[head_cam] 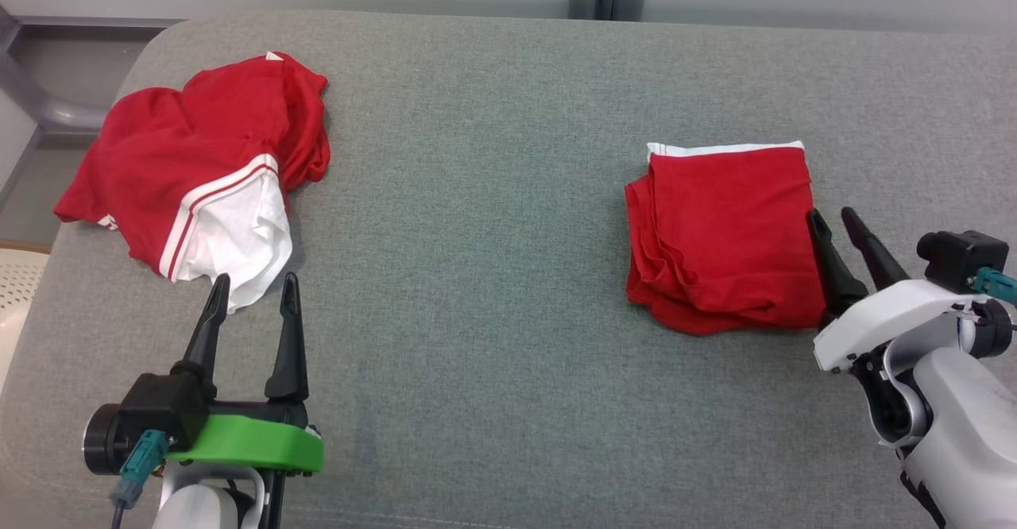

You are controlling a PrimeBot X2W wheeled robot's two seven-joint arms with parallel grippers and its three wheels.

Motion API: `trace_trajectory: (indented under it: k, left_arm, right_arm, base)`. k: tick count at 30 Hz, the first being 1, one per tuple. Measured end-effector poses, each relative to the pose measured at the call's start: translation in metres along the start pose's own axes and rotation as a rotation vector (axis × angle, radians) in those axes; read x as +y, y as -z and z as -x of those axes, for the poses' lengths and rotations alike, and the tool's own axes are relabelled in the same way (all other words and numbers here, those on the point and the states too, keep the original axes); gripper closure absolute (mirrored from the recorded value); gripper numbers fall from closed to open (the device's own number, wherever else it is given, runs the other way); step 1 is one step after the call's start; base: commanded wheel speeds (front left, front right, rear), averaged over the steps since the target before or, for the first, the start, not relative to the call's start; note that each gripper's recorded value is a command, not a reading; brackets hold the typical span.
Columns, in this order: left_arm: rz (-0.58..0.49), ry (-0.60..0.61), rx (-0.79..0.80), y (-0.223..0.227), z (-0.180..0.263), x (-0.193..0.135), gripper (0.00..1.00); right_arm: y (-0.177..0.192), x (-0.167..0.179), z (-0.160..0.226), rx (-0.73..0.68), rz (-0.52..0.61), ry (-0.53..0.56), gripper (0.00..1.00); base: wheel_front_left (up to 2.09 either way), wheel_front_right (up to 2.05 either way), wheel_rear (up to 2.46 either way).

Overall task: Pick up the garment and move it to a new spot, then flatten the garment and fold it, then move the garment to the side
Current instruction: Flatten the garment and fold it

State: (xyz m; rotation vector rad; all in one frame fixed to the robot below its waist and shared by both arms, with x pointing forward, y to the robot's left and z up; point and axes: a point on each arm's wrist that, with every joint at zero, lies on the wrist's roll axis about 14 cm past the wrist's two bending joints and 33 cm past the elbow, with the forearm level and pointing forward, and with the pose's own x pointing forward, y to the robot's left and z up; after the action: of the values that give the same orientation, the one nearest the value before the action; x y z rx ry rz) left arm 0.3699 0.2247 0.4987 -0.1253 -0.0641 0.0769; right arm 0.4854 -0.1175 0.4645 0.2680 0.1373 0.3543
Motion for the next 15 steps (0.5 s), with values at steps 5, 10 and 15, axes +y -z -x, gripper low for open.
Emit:
trace_trajectory:
  k: [5,10,15]
  left_arm:
    - [-0.003,-0.007,0.006,0.002,0.000,0.003,0.00]
    - [-0.005,-0.005,0.009,0.002,-0.001,0.002,0.00]
    - [-0.006,-0.021,0.013,0.004,-0.001,0.007,0.00]
  right_arm:
    - [0.024,0.009,-0.002,0.070,0.041,-0.022,1.00]
    - [0.045,0.023,-0.007,0.127,0.065,-0.050,1.00]
    - [0.063,0.059,-0.011,0.158,0.046,-0.125,1.00]
  base:
    - [0.00,0.00,0.00]
    - [0.00,0.00,0.00]
    - [0.00,0.00,0.00]
